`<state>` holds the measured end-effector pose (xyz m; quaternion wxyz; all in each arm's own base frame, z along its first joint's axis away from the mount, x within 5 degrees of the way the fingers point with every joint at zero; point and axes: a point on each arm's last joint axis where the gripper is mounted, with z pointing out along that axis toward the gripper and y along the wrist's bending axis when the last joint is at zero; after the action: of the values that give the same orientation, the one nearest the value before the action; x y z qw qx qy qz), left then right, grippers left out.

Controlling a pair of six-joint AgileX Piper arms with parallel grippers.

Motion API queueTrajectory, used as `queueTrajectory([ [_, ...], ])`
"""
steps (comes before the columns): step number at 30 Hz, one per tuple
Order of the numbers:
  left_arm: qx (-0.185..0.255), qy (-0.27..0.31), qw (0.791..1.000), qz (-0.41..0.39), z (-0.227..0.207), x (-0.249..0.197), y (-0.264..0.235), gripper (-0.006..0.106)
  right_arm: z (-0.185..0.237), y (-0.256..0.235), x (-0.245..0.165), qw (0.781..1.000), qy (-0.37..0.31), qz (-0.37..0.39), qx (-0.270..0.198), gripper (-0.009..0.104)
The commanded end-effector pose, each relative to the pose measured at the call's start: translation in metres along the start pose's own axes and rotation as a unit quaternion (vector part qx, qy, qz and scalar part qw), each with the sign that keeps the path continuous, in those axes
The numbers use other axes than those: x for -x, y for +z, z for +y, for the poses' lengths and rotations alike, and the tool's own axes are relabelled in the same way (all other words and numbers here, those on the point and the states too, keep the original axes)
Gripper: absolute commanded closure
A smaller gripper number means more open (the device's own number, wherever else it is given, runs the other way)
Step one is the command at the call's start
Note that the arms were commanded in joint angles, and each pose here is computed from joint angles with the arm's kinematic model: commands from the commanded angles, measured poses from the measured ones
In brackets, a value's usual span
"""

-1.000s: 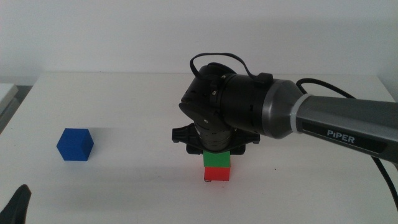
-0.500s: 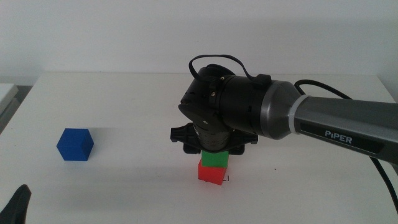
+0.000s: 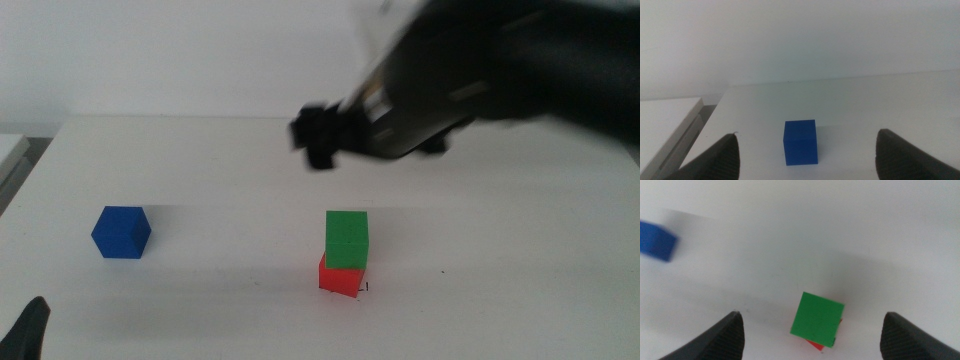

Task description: Stack red cubes first, then green, then blue cubes in a specific spot.

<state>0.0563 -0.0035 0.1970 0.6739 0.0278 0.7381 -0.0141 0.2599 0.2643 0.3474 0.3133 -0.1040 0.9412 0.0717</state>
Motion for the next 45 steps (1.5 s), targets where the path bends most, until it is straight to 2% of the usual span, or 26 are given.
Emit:
queueTrajectory([
  [1, 0.001, -0.001, 1.000, -0.009, 0.000, 0.002, 0.000, 0.009, -0.019, -0.035, 0.000, 0.996, -0.072, -0.030, 0.033, 0.012],
  [3, 0.001, -0.001, 1.000, -0.009, 0.000, 0.002, 0.000, 0.009, -0.039, -0.061, -0.007, 0.989, -0.112, -0.065, 0.075, 0.012],
  [6, 0.001, -0.001, 1.000, -0.009, 0.000, 0.002, 0.000, 0.009, -0.072, -0.100, -0.030, 0.970, -0.162, -0.140, 0.113, 0.012],
  [9, 0.001, -0.001, 1.000, -0.009, 0.000, 0.002, 0.000, 0.009, -0.104, -0.131, -0.061, 0.948, -0.199, -0.217, 0.119, 0.012],
  [14, 0.001, -0.001, 1.000, -0.009, 0.000, 0.002, 0.000, 0.009, -0.135, -0.158, -0.104, 0.920, -0.202, -0.320, 0.106, 0.012],
  [40, 0.002, 0.003, 1.000, -0.009, 0.000, 0.002, 0.000, 0.009, -0.137, -0.162, -0.112, 0.922, -0.180, -0.318, 0.125, 0.012],
  [42, 0.009, 0.001, 0.999, 0.043, 0.001, 0.015, 0.002, 0.009, -0.137, -0.162, -0.112, 0.922, -0.180, -0.318, 0.125, 0.012],
  [45, 0.024, -0.003, 0.991, 0.132, 0.005, 0.062, 0.007, 0.009, -0.137, -0.162, -0.112, 0.922, -0.180, -0.318, 0.125, 0.012],
])
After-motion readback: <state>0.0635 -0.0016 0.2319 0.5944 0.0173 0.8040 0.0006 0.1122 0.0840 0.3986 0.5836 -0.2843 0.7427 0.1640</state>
